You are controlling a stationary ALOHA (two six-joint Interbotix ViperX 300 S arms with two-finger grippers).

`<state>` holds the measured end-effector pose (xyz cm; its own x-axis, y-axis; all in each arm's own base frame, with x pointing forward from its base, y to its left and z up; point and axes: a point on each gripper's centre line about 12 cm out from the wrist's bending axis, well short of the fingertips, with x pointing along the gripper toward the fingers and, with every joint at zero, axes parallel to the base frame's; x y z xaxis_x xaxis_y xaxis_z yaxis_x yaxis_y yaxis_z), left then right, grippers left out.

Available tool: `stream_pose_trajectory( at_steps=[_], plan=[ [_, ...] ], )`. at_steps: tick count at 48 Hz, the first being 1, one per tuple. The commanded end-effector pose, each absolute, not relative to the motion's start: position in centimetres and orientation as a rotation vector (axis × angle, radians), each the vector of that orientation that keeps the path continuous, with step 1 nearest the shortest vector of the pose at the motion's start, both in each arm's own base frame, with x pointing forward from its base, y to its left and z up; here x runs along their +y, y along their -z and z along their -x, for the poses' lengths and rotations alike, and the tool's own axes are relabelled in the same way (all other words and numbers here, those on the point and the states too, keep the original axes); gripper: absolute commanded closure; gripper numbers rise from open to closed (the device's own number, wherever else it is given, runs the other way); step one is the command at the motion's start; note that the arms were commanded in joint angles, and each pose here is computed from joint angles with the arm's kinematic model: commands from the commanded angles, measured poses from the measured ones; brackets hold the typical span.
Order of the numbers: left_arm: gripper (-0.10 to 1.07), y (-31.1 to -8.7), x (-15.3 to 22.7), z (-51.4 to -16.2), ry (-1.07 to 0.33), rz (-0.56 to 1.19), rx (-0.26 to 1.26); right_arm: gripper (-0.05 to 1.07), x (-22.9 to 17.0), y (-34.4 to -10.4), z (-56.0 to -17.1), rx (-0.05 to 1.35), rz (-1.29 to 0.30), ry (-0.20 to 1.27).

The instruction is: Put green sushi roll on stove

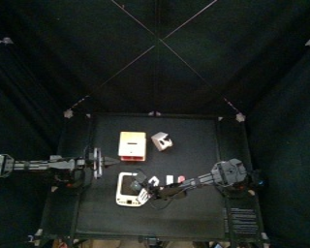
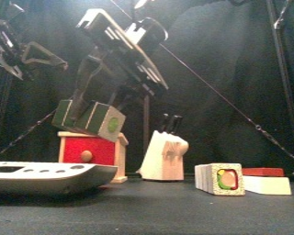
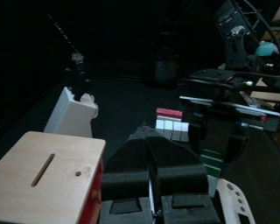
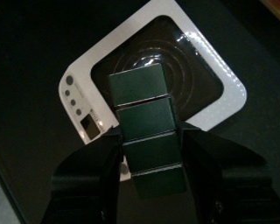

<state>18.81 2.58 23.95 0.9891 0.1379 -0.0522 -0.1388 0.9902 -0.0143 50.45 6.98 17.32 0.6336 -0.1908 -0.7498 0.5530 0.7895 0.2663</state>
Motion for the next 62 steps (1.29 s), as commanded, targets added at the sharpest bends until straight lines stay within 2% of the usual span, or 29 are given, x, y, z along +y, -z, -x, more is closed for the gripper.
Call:
stream_pose_trajectory(
  at_steps=[1, 8, 22, 41, 62],
  plan=[
    [0.99, -24.4, 2.7, -19.0, -0.144, 0.017, 0.039, 0.36, 6.2, -19.3, -51.7, 0.727, -0.513, 0.461],
    [0.99, -24.5, 2.7, -19.0, -0.144, 0.018, 0.036, 0.36, 5.8, -18.3, -52.4, 0.749, -0.487, 0.512],
    [0.99, -24.4, 2.7, -19.0, -0.144, 0.017, 0.037, 0.33, 5.6, -18.1, -53.2, 0.763, -0.443, 0.575],
    [0.99, -24.5, 2.7, -19.0, -0.144, 0.018, 0.034, 0.09, 5.7, -18.1, -53.8, 0.757, -0.443, 0.585],
    [0.99, -24.5, 2.7, -19.0, -0.144, 0.017, 0.034, 0.08, 5.5, -18.6, -53.8, 0.767, -0.442, 0.624]
  ],
)
